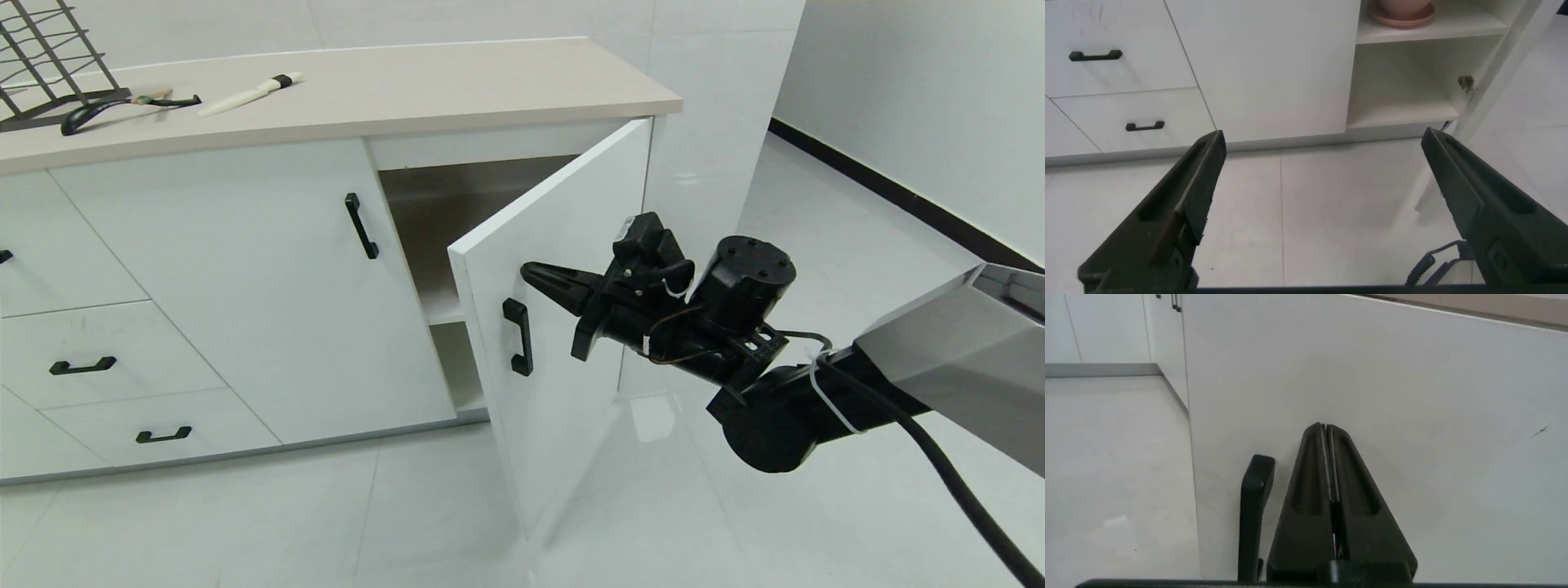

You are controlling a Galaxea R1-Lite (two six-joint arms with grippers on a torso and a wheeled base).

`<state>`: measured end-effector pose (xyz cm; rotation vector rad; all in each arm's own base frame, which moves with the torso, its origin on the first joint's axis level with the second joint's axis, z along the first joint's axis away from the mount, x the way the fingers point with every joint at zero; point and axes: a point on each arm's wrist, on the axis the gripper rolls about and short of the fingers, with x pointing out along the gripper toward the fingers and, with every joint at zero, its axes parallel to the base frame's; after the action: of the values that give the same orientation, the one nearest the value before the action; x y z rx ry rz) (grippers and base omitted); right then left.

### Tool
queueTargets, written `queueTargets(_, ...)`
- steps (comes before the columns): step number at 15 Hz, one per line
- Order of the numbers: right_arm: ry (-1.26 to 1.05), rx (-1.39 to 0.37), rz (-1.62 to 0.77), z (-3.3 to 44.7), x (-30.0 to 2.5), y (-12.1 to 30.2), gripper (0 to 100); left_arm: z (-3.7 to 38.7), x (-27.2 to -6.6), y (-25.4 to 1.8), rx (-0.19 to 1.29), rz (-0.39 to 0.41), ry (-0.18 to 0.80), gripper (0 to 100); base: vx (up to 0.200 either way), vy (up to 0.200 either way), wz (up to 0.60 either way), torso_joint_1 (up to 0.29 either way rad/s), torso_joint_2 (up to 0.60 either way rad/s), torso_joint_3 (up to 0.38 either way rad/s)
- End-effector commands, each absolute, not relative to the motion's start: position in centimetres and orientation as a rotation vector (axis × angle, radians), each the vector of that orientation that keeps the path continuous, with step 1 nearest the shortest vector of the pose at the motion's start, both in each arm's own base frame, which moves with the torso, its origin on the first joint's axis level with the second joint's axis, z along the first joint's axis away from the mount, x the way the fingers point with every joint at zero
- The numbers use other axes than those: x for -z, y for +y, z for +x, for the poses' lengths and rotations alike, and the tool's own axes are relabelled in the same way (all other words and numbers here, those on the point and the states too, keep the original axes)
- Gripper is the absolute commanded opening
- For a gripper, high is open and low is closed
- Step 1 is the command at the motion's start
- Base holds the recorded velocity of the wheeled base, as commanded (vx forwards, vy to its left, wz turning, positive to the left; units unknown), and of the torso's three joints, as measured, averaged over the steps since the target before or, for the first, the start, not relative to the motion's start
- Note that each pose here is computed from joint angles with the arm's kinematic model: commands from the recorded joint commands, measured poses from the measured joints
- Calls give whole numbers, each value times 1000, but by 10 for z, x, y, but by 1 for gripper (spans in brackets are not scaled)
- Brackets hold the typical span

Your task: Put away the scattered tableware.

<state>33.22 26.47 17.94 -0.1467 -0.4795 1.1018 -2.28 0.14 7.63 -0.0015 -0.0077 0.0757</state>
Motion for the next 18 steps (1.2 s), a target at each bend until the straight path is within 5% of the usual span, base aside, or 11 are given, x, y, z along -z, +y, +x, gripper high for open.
queueTargets(1,-475,-1114,-143,337,-170,274,0,-23,-76,1,-77,-2,-9,100,0,0,0,0,0,0)
queueTargets(12,-533,-1107,-112,343,-179,279,0,-23,-76,1,-77,-2,-8,100,0,0,0,0,0,0)
queueTargets(18,-534,-1088,-118,295,-218,233,0,-23,-76,1,-77,-2,-8,100,0,0,0,0,0,0)
